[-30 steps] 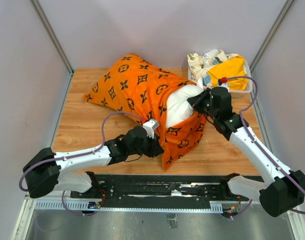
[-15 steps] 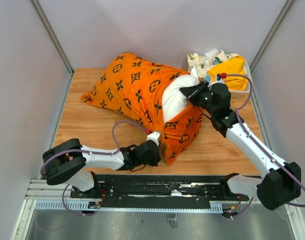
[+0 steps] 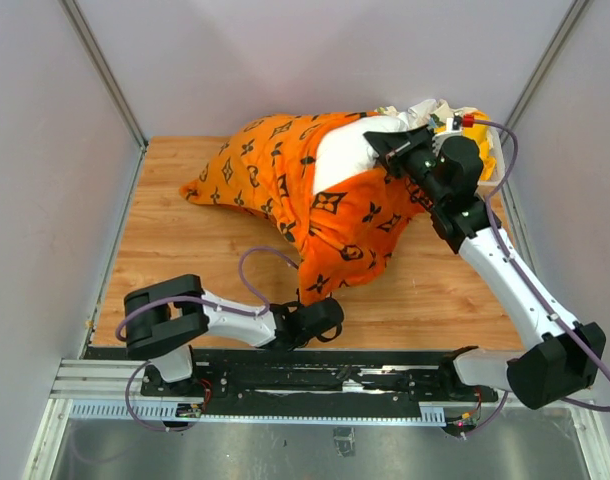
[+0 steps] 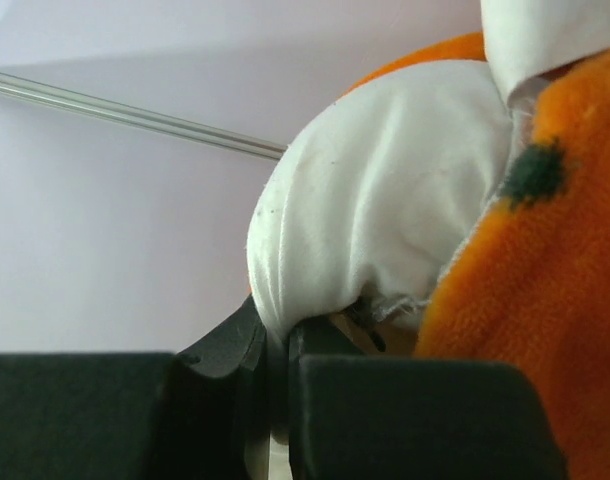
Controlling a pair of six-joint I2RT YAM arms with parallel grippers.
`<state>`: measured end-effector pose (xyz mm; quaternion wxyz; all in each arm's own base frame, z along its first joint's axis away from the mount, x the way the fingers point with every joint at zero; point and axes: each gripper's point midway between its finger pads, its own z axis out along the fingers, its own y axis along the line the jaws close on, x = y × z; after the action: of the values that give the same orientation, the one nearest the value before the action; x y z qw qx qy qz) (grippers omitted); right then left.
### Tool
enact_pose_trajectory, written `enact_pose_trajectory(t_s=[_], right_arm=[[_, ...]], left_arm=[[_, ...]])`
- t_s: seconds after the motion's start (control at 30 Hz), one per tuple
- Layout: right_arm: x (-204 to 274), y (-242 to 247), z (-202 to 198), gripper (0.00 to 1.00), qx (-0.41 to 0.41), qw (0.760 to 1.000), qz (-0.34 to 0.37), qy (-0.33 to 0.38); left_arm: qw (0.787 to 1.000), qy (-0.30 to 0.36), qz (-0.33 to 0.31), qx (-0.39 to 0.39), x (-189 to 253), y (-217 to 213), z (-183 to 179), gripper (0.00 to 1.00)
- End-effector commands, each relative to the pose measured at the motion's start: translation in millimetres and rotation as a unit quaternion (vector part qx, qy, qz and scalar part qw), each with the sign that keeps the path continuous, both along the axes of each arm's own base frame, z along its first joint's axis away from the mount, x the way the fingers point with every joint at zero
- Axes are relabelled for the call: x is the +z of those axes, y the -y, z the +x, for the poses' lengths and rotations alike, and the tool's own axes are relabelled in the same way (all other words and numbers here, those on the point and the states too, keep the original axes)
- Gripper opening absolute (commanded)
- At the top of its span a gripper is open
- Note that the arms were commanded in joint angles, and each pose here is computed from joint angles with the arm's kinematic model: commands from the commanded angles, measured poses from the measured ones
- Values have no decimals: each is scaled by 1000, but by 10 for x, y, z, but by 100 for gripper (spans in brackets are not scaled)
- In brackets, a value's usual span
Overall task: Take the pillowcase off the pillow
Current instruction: Remove the pillow from the pillowcase.
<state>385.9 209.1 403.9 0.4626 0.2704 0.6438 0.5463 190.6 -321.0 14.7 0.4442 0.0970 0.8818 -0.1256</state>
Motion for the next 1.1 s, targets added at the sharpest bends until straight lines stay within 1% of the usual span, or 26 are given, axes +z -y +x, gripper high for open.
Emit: enact_pose_trajectory(t_s=[0.0, 0.03, 0.07, 0.1, 0.13, 0.17, 0.2, 0.27, 0.33, 0.4, 0.47, 0.53, 0.63, 0.77, 0.83, 0.93, 0.97, 1.03, 1.07], right_arm=[[711, 306, -265, 1, -45, 993, 1, 109], [655, 348, -283, 1, -55, 992, -14, 110], [593, 387, -293, 1, -65, 991, -33, 116], [526, 431, -305, 1, -76, 989, -53, 119], [464, 498, -319, 1, -91, 986, -73, 117], [399, 550, -330, 1, -102, 983, -98, 117], [361, 608, -354, 1, -114, 980, -114, 116], [294, 701, -400, 1, -133, 976, -135, 111], [310, 743, -465, 1, -139, 973, -142, 118], [295, 736, -493, 1, -137, 972, -146, 120], [293, 709, -505, 1, -131, 973, -146, 121], [284, 683, -515, 1, -125, 974, -146, 120], [286, 687, -553, 1, -123, 974, -146, 119], [334, 711, -615, 1, -126, 974, -142, 126], [355, 716, -635, 1, -126, 974, -141, 128], [387, 716, -670, 1, -124, 974, -140, 131], [399, 718, -687, 1, -123, 974, -139, 133], [437, 717, -716, 1, -122, 974, -134, 138], [451, 717, -725, 1, -121, 974, -132, 139]], left_arm=[[993, -48, 98, -49, -316, -588, -340, 1], [995, -43, 47, -80, -120, -445, -384, 9], [993, -29, -4, -117, 136, -306, -427, 26], [987, -10, -51, -150, 415, -194, -470, 46], [979, 14, -99, -176, 754, -120, -507, 69], [969, 41, -142, -198, 1089, -88, -540, 90], [959, 71, -179, -209, 1407, -110, -554, 98], [943, 125, -235, -201, 1914, -272, -535, 99], [930, 167, -269, -185, 2271, -464, -502, 99], [921, 189, -281, -191, 2467, -538, -500, 99], [917, 189, -274, -219, 2536, -472, -534, 99], [914, 176, -270, -245, 2541, -341, -586, 99], [915, 156, -275, -251, 2498, -200, -595, 99], [930, 116, -242, -250, 2242, 7, -541, 99], [938, 96, -224, -247, 2097, 99, -511, 97], [938, 92, -226, -247, 2031, 189, -495, 94], [935, 99, -235, -248, 2066, 209, -487, 87], [931, 110, -243, -247, 2097, 217, -472, 58], [932, 114, -243, -243, 2093, 210, -452, 40]])
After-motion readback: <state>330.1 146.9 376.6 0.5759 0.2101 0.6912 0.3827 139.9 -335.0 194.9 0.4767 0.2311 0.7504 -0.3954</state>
